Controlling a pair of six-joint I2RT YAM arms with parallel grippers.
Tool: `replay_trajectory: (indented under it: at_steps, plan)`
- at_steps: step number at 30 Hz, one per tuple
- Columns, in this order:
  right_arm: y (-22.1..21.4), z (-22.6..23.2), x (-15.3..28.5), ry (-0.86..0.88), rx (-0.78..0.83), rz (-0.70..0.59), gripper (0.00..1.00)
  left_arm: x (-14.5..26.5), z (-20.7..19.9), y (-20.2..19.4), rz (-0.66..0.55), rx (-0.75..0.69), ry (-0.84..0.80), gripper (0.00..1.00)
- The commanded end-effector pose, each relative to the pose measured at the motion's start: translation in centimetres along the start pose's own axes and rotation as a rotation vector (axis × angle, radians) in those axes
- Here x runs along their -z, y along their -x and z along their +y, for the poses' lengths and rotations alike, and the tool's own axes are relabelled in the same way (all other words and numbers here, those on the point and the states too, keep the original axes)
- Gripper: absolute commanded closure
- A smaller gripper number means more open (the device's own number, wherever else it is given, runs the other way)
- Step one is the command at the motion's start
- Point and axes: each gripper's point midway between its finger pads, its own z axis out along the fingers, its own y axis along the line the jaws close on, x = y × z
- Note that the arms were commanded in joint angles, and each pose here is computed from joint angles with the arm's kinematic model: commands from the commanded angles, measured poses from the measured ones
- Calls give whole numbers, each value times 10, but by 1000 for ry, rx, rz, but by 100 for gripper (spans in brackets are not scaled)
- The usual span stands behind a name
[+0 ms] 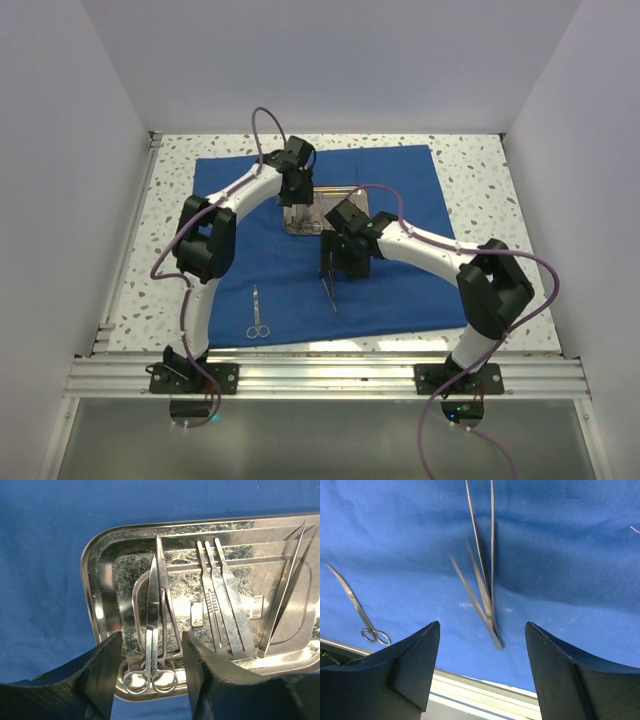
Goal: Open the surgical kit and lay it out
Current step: Place the medical item in the surgical kit, then pick up the medical item from the container.
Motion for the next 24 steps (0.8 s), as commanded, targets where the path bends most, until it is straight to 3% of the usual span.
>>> replay_trajectory:
  at_steps: [1, 11, 16, 19, 24]
  plan:
    - [22, 16, 36, 62, 8, -100, 26, -10, -2, 0, -10, -33, 14, 46]
    - [19, -15, 110, 18, 10, -219, 25, -33, 10, -16, 28, -56, 86, 59]
    - [24, -40, 135, -9, -38, -269, 24, -51, 26, -40, 109, -59, 165, 67]
    - [27, -52, 146, -8, -69, -289, 23, -58, 34, -61, 163, -60, 196, 76]
    - [37, -76, 150, -26, -124, -295, 23, -71, 39, -100, 266, -60, 191, 100]
